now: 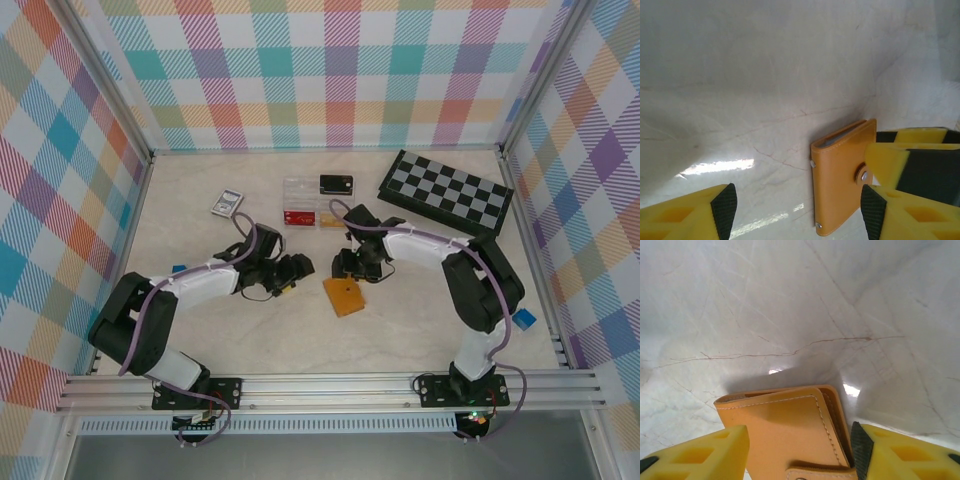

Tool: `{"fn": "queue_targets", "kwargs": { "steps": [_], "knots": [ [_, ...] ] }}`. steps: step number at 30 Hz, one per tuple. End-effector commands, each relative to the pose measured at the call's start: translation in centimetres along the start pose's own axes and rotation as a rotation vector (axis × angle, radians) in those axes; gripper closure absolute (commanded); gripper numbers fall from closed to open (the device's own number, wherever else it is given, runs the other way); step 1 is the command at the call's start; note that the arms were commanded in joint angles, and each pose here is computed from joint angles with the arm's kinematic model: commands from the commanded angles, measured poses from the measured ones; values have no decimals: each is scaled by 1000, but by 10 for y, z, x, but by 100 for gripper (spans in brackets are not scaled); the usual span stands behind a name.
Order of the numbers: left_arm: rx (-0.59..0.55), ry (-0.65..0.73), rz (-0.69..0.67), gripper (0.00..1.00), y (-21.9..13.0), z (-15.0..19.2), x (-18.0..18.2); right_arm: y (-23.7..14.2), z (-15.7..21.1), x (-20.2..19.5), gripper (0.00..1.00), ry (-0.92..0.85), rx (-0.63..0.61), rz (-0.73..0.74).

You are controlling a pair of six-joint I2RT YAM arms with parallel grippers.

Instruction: Take the credit cards out of the card holder

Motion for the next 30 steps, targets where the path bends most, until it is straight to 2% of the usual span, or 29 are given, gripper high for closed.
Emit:
{"fn": "queue_targets", "kwargs": {
  "steps": [1,6,11,21,30],
  "knots": [
    [51,-25,44,33,9,16,-7,-30,0,-2,40,-1,-72,10],
    [72,-40,52,38,19,25,-10,-28,12,-20,38,57,-55,59],
    [110,-27,39,52,33,39,-12,-18,26,-19,43,120,4,11],
    [159,-54,71,55,47,50,-19,-8,38,-9,54,107,66,-80],
    [176,-85,135,59,55,49,-30,3,41,-9,58,113,94,-94]
  ]
}}
Point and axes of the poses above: each hand's point on the last joint's axis, 136 mm out from that joint toward the fingers, its own y axis out along the fingers, its own x axis along the line the jaws close on, z = x × y, the point moved 1 cm from there along -y, back along the fingers
